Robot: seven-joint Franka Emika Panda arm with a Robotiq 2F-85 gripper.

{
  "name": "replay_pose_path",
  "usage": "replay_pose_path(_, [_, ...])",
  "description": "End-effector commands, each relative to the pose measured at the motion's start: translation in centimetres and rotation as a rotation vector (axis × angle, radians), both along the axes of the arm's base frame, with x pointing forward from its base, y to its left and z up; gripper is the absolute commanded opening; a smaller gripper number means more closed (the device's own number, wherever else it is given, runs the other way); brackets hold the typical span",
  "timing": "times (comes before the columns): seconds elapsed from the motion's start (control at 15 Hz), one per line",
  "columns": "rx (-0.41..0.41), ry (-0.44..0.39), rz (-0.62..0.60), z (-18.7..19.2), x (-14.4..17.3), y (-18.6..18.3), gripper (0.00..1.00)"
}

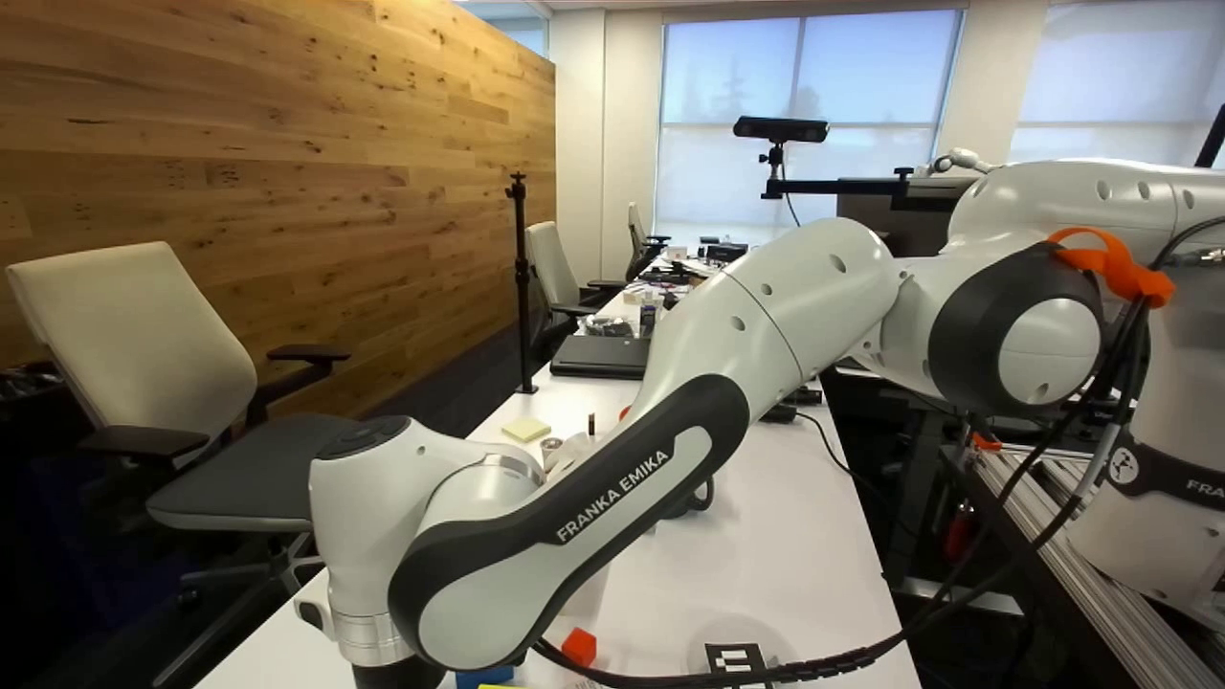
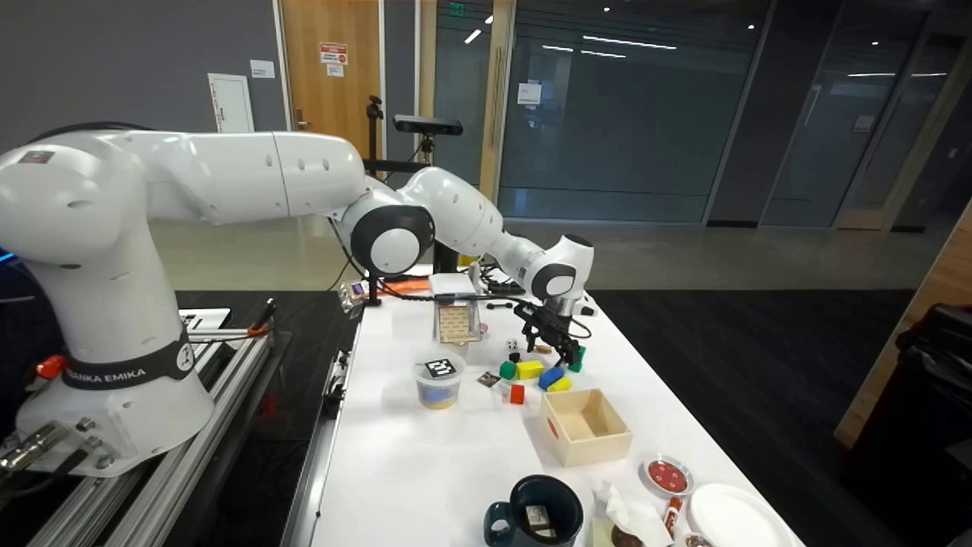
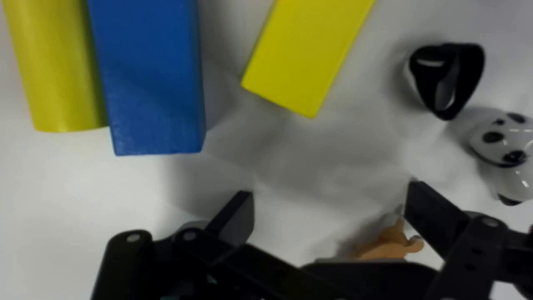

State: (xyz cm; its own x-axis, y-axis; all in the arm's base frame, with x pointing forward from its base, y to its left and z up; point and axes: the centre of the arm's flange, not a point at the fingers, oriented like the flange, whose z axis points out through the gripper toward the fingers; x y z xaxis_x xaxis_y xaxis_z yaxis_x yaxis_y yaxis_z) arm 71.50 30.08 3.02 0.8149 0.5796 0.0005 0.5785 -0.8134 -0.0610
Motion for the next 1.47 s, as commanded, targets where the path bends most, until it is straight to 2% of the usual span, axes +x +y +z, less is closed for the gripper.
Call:
replay_pose_path(0.0, [-0.018,-0.055,-0.004,2.1,-0.4,-0.3,1.0])
replay_pose_path(0.27, [-0.017,-0.14,-0.023,5.3,-0.4,-0.9,1.0])
replay_pose_path(0.33, [0.001,-0.106,-0.001,3.4,1.9,-0.1,1.0])
replay_pose_path(0.47, [0.0,-0.124,-0.005,4.3,2.3,-0.2,1.0])
replay_pose_path(1.07, [-0.002,-0.125,-0.005,4.4,2.3,-0.2,1.0])
replay_pose_path(1.4, [-0.008,-0.134,-0.023,3.7,1.4,-2.7,1.0])
